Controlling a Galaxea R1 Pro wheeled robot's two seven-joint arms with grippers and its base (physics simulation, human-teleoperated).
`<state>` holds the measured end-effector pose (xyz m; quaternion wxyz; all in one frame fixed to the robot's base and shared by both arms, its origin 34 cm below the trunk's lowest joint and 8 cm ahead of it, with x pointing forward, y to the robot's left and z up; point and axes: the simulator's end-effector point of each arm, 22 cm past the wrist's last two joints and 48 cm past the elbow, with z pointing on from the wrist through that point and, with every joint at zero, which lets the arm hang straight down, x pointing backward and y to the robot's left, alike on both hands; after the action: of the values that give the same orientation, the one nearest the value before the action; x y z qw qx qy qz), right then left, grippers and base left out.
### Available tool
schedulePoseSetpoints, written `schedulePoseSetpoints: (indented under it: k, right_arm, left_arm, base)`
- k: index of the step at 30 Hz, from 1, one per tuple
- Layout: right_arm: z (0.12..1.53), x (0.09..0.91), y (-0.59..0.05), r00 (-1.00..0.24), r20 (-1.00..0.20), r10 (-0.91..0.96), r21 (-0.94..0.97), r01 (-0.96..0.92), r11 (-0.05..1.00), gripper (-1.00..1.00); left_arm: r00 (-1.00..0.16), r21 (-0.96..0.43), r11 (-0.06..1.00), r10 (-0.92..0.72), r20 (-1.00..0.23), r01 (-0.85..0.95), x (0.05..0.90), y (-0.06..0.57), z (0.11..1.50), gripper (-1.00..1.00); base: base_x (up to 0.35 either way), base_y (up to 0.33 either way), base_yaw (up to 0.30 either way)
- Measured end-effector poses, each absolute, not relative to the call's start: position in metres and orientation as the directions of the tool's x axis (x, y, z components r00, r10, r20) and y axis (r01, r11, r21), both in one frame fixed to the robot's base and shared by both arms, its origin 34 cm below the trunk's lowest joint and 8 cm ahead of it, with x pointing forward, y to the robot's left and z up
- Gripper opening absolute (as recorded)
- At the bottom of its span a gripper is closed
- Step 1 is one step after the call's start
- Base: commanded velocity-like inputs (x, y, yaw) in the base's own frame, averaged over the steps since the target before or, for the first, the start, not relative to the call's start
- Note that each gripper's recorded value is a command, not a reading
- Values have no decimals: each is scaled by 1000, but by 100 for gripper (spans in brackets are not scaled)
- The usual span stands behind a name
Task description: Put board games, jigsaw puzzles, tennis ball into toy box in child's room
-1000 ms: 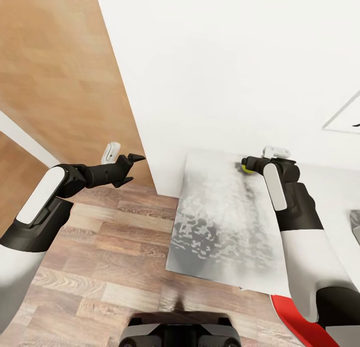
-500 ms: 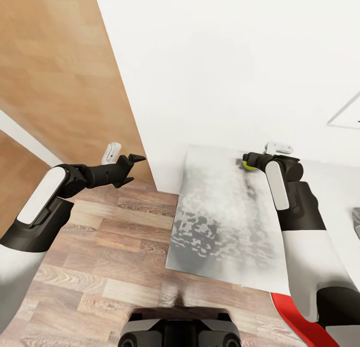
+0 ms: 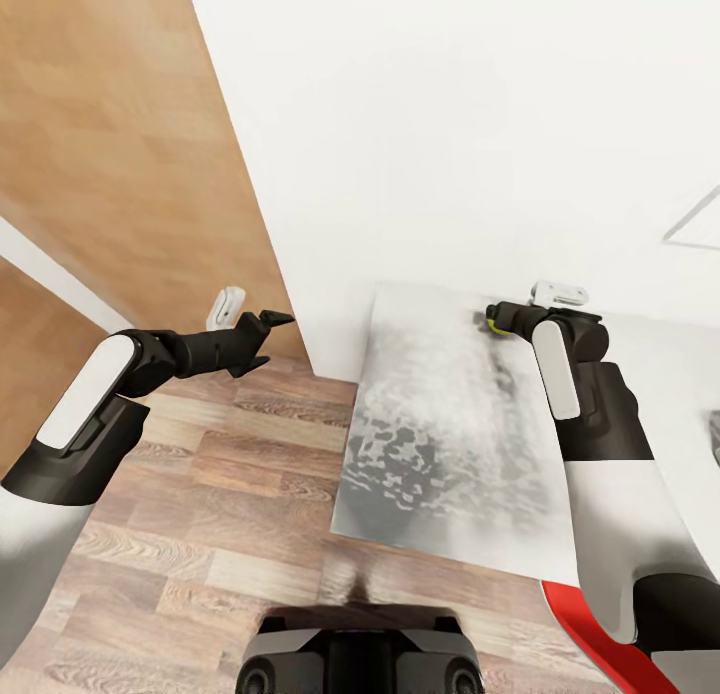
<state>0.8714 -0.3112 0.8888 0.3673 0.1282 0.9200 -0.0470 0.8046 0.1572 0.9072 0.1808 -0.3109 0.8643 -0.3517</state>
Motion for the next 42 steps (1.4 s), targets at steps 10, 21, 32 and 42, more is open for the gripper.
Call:
schedulePoseSetpoints:
  k: [10, 21, 32, 42]
  right_arm:
    - [880, 872, -311, -703, -682, 201, 6, 270, 963, 100]
    - [879, 877, -311, -696, -690, 199, 7, 270, 963, 100]
    - [876, 881, -311, -692, -694, 199, 7, 269, 963, 100]
    - [889, 888, -310, -662, -723, 199, 19, 269, 963, 100]
  left_arm:
    - [-744, -713, 560, -663, -82, -421, 803, 157, 896, 100]
    - [-745, -706, 560, -663, -68, -434, 801, 157, 883, 100]
    - [-748, -698, 562, -661, -55, -445, 798, 156, 871, 100]
    - [-755, -692, 568, -654, -50, -446, 794, 153, 866, 100]
  base:
    - [0, 0, 0]
    - [0, 0, 0]
    - [0, 0, 0]
    - [0, 0, 0]
